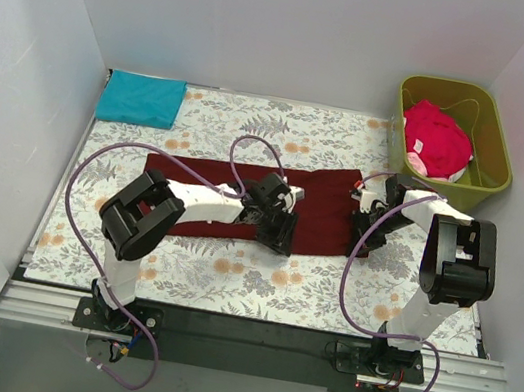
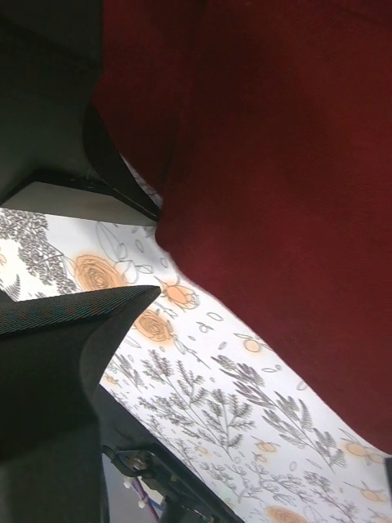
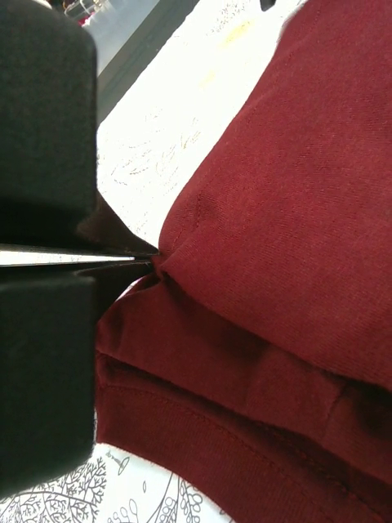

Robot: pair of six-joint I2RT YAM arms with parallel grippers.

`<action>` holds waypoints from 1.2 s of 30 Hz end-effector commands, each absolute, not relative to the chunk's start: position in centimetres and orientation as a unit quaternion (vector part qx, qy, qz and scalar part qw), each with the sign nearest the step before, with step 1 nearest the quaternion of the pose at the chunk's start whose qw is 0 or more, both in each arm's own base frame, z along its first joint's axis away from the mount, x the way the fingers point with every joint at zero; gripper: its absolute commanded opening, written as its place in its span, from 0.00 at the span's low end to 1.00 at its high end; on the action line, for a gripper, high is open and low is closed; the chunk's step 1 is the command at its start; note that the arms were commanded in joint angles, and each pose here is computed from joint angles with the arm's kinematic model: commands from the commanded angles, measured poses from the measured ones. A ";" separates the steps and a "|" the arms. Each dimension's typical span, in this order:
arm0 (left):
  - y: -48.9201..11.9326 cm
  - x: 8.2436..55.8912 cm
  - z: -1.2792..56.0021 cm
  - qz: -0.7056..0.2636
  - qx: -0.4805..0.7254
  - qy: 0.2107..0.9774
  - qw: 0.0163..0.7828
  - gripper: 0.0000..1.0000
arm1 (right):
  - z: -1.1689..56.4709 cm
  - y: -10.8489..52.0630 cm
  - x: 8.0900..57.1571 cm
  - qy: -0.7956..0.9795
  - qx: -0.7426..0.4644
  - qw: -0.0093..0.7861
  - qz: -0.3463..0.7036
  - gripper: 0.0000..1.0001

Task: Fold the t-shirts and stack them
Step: Fold the tshirt

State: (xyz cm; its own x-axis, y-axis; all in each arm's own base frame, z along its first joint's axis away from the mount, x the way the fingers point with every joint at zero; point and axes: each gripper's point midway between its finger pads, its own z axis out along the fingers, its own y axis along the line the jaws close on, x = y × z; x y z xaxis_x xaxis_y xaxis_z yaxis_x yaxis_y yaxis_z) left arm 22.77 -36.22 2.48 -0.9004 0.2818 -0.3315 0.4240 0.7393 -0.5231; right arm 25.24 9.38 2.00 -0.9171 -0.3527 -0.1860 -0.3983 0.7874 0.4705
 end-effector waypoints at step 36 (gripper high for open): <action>-35.5 31.2 10.2 -0.345 0.171 0.902 0.194 0.00 | 11.4 13.1 34.7 0.901 -0.244 0.179 0.309 0.01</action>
State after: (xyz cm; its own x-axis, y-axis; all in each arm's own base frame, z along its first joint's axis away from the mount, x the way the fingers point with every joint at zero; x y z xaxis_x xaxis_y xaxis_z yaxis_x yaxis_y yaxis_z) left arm 29.27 -35.41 7.38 -0.8906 0.1979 -0.4095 0.4118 0.7333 -0.5411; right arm 33.17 12.42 10.17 -0.8304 -0.3391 -0.4421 -0.5354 0.7054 0.4646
